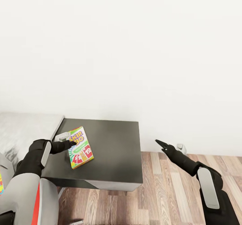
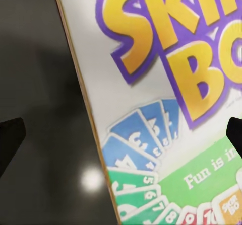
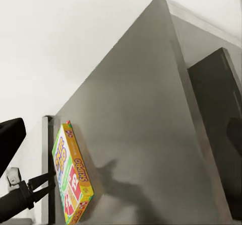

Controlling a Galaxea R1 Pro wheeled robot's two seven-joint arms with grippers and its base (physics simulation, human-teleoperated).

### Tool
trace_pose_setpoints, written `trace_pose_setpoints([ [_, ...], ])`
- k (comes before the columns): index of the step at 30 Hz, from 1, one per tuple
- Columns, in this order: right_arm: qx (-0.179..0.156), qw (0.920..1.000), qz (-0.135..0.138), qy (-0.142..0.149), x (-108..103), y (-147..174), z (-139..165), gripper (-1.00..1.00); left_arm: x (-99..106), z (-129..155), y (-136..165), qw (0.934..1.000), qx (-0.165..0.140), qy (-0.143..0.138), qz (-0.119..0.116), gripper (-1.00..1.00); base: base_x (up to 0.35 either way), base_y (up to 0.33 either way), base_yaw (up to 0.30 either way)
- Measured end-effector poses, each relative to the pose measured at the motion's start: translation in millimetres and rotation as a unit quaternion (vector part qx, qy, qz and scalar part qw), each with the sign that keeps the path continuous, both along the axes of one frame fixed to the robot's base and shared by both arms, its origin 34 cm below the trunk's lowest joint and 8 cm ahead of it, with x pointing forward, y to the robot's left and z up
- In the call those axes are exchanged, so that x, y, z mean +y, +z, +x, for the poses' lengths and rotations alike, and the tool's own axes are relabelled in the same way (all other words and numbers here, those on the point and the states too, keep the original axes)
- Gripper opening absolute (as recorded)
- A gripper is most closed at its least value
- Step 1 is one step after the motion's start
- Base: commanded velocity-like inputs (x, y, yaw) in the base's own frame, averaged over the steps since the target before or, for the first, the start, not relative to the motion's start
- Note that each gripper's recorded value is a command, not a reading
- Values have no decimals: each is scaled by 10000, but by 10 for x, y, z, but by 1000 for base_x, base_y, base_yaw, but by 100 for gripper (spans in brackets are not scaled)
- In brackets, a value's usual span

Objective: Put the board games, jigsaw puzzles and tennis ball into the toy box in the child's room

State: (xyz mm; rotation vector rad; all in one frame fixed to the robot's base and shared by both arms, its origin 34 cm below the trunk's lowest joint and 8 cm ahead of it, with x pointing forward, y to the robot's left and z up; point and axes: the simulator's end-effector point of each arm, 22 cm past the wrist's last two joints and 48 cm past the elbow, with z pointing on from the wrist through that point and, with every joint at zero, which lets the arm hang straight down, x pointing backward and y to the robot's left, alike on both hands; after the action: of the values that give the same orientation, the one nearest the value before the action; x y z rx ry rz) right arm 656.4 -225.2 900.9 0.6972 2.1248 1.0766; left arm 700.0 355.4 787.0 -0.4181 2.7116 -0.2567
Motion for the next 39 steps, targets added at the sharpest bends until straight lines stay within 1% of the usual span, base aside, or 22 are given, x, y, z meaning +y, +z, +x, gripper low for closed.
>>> trace_pose_setpoints([
  [3, 37, 10000, 68, -28, -19, -53, -20, 100, 4, -12, -27, 10000, 26, 4, -4, 100, 0, 0, 0],
  [9, 90, 9999, 86, -44, -33, -114, -36, 100, -18, -31, -82, 10000, 66, -11, -39, 100, 0, 0, 0],
  [12, 117, 9999, 83, -42, -32, -143, -42, 100, -83, -26, -96, 9998, 46, -65, -163, 100, 0, 0, 0],
  [20, 181, 9998, 100, -50, -45, -216, -59, 100, -291, -1, -96, 9977, -64, -250, -625, 100, 0, 0, 0],
  [22, 195, 9998, 46, -56, -106, -233, -62, 100, -353, 4, -88, 9965, -99, -300, -774, 100, 0, 0, 0],
  [24, 210, 9998, -5, -60, -169, -250, -66, 100, -378, 10, -81, 9956, -132, -327, -873, 100, 0, 0, 0],
  [29, 253, 9996, -49, -67, -220, -301, -78, 100, -384, 4, -111, 9950, -129, -328, -930, 100, 0, 0, 0],
  [34, 289, 9996, -42, -64, -210, -341, -87, 100, -410, -14, -157, 9950, -85, -361, -928, 100, 0, 0, 0],
  [39, 289, 9996, -37, -67, -202, -347, -86, 100, -392, -18, -162, 9951, -81, -347, -923, 100, 1, -17, 0],
])
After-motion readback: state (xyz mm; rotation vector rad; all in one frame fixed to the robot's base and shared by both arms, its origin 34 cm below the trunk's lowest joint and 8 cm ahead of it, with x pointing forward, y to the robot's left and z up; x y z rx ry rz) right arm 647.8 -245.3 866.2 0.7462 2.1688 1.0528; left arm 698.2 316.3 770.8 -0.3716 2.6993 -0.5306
